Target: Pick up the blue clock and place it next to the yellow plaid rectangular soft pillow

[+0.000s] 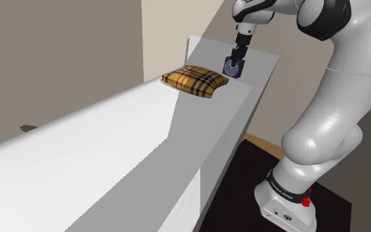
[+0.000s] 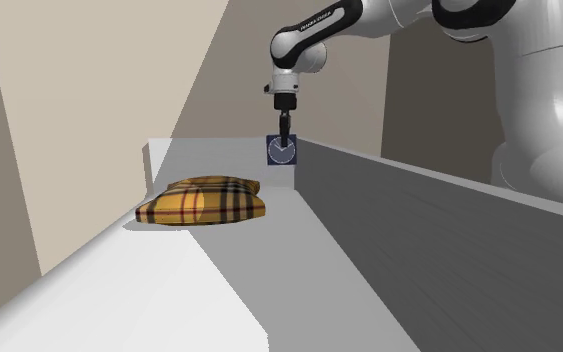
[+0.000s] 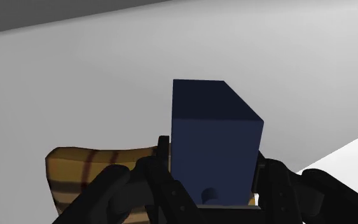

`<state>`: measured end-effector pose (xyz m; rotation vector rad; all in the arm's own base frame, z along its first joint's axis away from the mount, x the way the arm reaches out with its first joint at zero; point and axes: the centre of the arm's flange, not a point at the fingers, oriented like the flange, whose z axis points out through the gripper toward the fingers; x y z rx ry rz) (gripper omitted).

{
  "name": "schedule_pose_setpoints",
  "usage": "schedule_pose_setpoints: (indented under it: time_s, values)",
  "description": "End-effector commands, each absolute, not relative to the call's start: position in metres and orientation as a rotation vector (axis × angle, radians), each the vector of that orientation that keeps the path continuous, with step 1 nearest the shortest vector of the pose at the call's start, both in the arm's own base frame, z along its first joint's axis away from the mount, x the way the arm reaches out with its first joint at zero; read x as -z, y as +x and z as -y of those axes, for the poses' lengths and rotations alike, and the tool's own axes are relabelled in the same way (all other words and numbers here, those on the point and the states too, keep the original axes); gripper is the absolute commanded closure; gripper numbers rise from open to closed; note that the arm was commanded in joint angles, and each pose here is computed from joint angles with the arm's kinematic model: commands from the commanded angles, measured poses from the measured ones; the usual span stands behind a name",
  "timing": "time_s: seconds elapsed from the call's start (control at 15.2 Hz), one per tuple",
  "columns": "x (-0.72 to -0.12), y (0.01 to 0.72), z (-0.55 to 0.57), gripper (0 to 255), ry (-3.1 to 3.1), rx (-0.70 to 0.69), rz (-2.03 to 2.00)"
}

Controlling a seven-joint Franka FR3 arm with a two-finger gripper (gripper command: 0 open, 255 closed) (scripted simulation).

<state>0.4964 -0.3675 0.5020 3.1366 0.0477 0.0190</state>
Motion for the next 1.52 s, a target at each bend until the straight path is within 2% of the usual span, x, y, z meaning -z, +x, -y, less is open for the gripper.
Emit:
schedule_pose_setpoints:
  time_s: [0.0,1.45]
  values:
    - [-0.496,0.493,0.394,255,3.136,-0.019,-0.051]
    - [-0.386,0.49,0.415,255,3.136,-0.019,-0.051]
